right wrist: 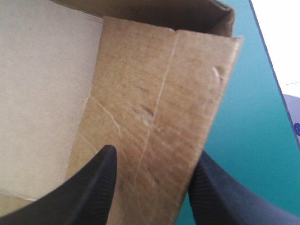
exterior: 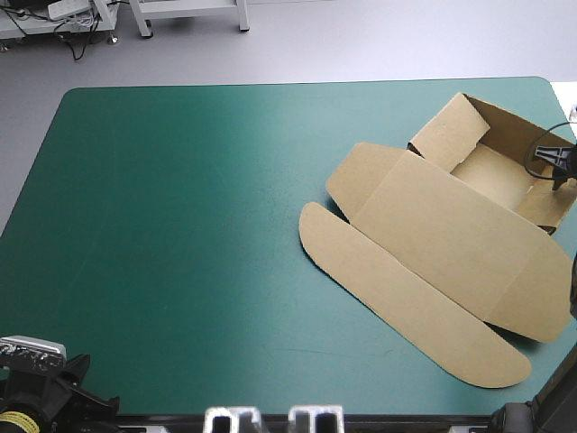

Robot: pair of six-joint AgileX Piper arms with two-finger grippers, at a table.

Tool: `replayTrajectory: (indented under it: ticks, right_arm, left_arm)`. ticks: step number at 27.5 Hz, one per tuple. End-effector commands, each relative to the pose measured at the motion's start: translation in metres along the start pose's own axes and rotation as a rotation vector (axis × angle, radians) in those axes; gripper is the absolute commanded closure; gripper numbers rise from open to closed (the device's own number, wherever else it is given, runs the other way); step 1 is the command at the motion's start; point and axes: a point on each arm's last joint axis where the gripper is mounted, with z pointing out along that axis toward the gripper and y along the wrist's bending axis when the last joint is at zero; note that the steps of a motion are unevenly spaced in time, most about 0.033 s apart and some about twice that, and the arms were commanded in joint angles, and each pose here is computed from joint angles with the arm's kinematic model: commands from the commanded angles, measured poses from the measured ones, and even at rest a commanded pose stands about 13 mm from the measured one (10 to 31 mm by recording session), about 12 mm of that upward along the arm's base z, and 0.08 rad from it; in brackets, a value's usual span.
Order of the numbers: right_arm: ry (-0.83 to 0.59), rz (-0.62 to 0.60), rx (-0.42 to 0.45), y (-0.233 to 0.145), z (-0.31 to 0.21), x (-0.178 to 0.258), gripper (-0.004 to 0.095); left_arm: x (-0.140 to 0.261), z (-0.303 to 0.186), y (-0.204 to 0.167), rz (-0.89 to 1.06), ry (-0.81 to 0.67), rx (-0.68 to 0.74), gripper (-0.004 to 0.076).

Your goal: Fold the box

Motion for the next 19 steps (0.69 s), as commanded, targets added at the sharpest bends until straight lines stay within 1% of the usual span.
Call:
replayTrajectory:
  ticks: [1, 3, 4, 5, 6, 7, 8, 11, 13, 16, 19]
  right_arm:
    - [-0.199, 0.009, -0.01, -0.004, -0.088, 0.012, 0.0459]
    - [-0.281, 0.022, -0.065, 0.0, -0.124, 0.026, 0.0469]
    - [-0.306, 0.029, -0.104, 0.003, -0.135, 0.031, 0.0478]
    - [-0.333, 0.021, -0.159, 0.008, -0.148, 0.039, 0.0504]
    - [-0.359, -0.006, -0.216, 0.014, -0.159, 0.047, 0.0547]
    - [-0.384, -0.049, -0.25, 0.021, -0.171, 0.056, 0.0593]
    - [-0.4, -0.089, -0.277, 0.027, -0.179, 0.067, 0.0659]
    - [-0.399, -0.19, -0.296, 0.045, -0.189, 0.1, 0.0845]
    - [-0.387, -0.267, -0.296, 0.055, -0.191, 0.122, 0.0926]
    - [-0.372, -0.345, -0.329, 0.07, -0.187, 0.159, 0.0926]
    - [-0.357, -0.394, -0.355, 0.075, -0.181, 0.194, 0.0926]
  left_arm:
    - [-0.014, -0.004, -0.001, 0.001, -0.098, 0.014, 0.0734]
    - [-0.016, -0.004, -0.005, 0.019, -0.127, 0.058, 0.0734]
    - [-0.017, -0.004, -0.006, 0.022, -0.135, 0.075, 0.0734]
    - [-0.018, -0.004, -0.008, 0.037, -0.145, 0.097, 0.0734]
    - [-0.018, -0.005, -0.011, 0.059, -0.154, 0.122, 0.0734]
    - [-0.019, -0.005, -0.013, 0.082, -0.163, 0.147, 0.0734]
    - [-0.019, -0.006, -0.015, 0.101, -0.171, 0.17, 0.0734]
    - [-0.022, -0.006, -0.017, 0.079, -0.199, 0.189, 0.0734]
    - [-0.023, -0.007, -0.016, 0.079, -0.21, 0.181, 0.0734]
    - [-0.023, -0.006, -0.014, 0.088, -0.211, 0.155, 0.0734]
    - [-0.023, -0.006, -0.014, 0.082, -0.209, 0.157, 0.0734]
